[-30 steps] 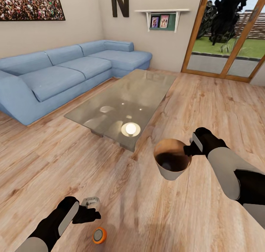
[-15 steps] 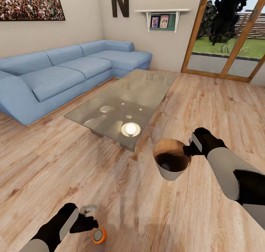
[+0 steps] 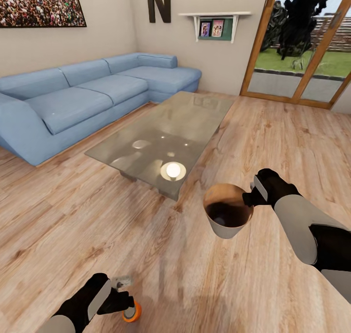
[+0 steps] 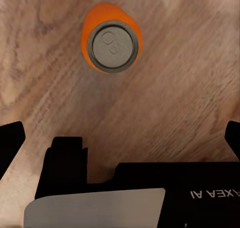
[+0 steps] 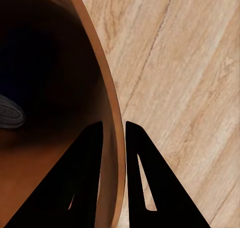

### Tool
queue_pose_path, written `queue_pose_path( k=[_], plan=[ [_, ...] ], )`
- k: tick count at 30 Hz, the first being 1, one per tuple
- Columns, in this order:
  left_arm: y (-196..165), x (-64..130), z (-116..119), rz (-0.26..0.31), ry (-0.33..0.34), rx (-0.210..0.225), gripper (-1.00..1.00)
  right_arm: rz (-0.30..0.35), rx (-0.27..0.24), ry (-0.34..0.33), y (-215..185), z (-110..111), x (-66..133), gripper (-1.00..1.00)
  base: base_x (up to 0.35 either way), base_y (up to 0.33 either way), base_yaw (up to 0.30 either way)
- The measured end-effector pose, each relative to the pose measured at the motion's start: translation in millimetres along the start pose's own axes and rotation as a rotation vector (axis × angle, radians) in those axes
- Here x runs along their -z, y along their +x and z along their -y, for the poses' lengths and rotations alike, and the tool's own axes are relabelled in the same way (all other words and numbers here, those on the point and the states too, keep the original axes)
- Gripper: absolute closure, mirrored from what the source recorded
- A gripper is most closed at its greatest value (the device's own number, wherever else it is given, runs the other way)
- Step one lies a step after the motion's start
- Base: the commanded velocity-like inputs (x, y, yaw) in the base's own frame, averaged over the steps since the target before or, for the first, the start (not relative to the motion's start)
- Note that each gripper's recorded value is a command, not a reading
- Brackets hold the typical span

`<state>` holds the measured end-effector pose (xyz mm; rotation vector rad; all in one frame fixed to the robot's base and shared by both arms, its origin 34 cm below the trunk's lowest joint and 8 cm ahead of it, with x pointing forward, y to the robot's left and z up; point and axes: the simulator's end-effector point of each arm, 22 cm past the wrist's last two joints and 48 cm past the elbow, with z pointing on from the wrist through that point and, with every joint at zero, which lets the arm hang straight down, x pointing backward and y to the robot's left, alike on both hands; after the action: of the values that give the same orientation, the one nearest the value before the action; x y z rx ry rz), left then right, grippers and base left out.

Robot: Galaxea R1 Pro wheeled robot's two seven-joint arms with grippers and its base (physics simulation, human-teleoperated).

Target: Put the three can of soda from the living room inside the tash can in the kitchen.

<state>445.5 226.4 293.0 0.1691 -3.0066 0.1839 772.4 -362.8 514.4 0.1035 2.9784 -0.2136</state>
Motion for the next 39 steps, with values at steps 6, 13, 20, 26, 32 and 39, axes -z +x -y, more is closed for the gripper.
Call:
queue_pose_path(
  k=[6,13,20,26,32,39],
  plan=[
    [-1,-0.3,4,0.002,0.005,0.002,-1.0,0.0,0.0,0.0,0,0,0.0,1.0,0.0,0.0,0.0],
    [-4,1.2,7,0.011,0.012,0.001,-1.0,0.001,0.001,0.001,0,0,0.2,1.0,0.0,0.0,0.0],
    [-13,5.1,10,0.027,0.021,-0.001,-1.0,0.0,0.001,0.0,0,0,0.1,1.0,0.0,0.0,0.0],
    [-17,7.0,9,0.035,0.023,0.0,-1.0,0.001,0.002,0.002,0,0,0.1,1.0,0.0,0.0,0.0],
    [-20,-2.5,8,0.043,0.025,-0.001,-1.0,0.0,0.004,0.002,4,-2,-10.1,1.0,0.0,0.0,0.0],
    [-25,-2.0,9,0.064,0.027,0.001,-1.0,0.0,0.002,0.0,4,-2,-10.0,1.0,0.0,0.0,0.0]
  ],
)
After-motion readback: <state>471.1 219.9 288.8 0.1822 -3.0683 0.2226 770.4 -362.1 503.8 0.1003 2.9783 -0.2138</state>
